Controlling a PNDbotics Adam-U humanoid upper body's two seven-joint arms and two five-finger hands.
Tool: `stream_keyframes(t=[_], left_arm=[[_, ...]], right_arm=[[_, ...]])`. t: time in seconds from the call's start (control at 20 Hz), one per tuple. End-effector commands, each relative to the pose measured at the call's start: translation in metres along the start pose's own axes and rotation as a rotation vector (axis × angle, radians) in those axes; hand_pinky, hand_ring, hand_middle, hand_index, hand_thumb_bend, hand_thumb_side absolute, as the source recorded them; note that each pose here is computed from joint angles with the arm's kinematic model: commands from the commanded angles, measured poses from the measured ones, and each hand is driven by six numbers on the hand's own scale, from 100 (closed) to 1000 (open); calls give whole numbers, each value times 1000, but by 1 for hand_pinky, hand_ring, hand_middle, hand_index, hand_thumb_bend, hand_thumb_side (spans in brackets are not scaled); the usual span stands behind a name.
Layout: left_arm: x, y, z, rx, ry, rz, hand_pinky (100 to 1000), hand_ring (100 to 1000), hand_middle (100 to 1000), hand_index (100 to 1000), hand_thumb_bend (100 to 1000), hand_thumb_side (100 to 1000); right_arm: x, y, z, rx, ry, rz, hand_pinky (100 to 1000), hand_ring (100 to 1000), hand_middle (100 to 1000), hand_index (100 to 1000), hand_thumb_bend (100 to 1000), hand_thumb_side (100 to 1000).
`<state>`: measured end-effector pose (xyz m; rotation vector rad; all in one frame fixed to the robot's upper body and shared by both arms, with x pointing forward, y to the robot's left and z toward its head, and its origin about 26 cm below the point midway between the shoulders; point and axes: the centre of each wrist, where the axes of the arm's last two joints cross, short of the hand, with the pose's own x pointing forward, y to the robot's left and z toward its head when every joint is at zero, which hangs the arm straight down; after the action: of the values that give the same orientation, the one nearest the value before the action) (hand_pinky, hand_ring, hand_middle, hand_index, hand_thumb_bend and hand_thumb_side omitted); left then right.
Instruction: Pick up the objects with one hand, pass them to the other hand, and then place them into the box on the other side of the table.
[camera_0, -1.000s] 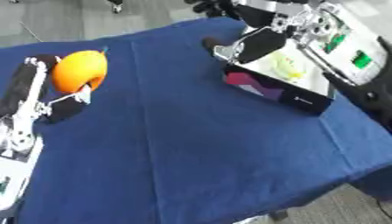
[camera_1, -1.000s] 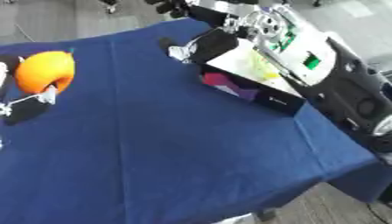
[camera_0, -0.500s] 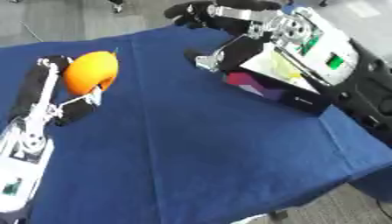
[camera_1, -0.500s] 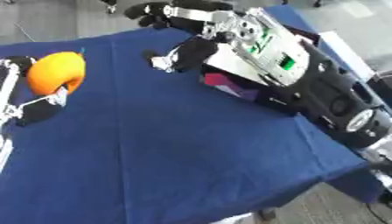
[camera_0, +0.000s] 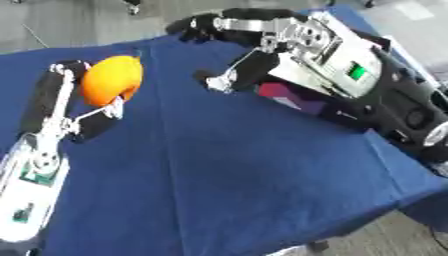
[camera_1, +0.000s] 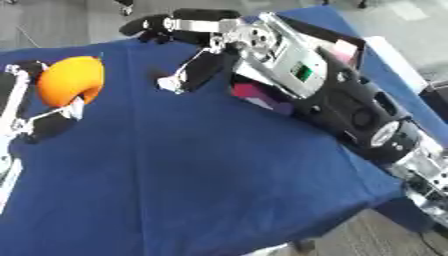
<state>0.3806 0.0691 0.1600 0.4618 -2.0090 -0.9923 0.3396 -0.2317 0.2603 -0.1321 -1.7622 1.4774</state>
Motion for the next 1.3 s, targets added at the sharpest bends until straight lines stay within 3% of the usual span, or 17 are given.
stream_keyframes(t=[0.05, 0.8, 1.3], left_arm=[[17, 4, -7, 18, -78, 4, 751, 696, 495, 576, 100, 123], [42, -5, -8, -23, -213, 66, 753, 705, 492, 576, 100, 146], [45, -13, -13, -36, -265, 134, 754, 713, 489, 578, 100, 171]], right_arm=[[3, -7, -1, 8, -6, 37, 1000, 1000, 1000, 1000, 100, 129], [1, -10, -8, 2, -32, 88, 1000, 1000, 1000, 1000, 100, 136], [0, -5, -11, 60, -53, 58, 1000, 1000, 1000, 1000, 100, 242]])
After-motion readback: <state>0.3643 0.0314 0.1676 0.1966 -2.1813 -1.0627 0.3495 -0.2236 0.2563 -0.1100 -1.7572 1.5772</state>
